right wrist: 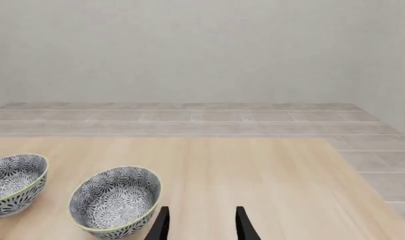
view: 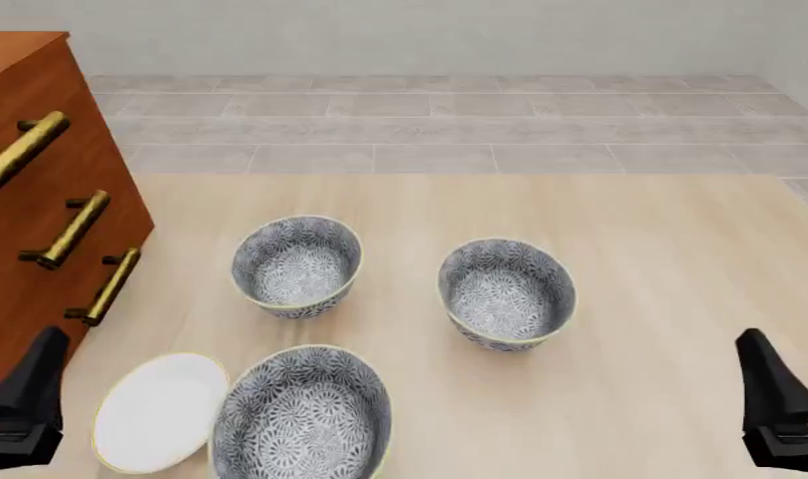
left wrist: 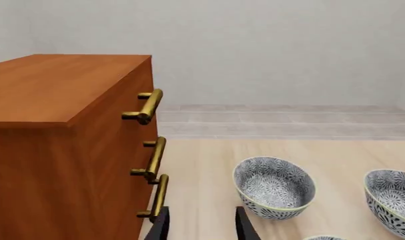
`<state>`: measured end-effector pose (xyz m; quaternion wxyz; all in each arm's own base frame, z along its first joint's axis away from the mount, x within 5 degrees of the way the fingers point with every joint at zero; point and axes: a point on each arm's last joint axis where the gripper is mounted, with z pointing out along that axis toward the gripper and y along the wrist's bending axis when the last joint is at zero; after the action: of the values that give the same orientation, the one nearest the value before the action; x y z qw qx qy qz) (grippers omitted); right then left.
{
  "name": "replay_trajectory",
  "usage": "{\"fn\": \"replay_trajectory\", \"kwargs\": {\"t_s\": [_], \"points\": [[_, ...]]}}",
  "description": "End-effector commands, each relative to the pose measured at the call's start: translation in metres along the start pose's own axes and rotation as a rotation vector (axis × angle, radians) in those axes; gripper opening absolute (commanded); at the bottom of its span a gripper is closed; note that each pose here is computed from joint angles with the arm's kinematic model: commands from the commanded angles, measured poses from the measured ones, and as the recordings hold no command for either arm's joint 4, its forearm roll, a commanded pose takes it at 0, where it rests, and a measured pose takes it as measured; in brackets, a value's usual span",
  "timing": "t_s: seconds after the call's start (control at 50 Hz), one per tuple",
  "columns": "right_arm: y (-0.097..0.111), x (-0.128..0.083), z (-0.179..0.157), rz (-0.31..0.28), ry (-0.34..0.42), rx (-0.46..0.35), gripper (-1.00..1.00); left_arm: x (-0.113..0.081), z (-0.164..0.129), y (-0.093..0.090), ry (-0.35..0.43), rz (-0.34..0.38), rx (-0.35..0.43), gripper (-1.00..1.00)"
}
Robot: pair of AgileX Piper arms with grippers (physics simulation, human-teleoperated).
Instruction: Stack the bowl at the front on the bowl in the middle.
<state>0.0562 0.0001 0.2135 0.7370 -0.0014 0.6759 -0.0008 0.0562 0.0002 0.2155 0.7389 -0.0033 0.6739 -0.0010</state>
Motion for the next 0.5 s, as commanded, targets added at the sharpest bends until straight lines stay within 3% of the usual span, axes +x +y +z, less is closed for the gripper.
{"fn": "replay_trajectory", "kwargs": {"t_s": [0.02,0.46,0.48,0.5], "points": [[0.000,0.000,0.000,-0.006,0.002,-0.001,1.00,0.001,0.002,0.000,0.007,0.006,-0.005,1.00],[0.001,0.001,0.000,-0.016,0.012,-0.013,1.00,0.000,0.026,0.000,0.077,0.008,0.001,1.00],[0.001,0.002,0.000,-0.018,0.017,-0.015,1.00,-0.002,0.041,-0.002,0.133,-0.022,0.015,1.00],[0.001,0.002,0.000,-0.018,0.018,-0.013,1.00,-0.003,0.043,-0.003,0.135,-0.029,0.025,1.00]]}}
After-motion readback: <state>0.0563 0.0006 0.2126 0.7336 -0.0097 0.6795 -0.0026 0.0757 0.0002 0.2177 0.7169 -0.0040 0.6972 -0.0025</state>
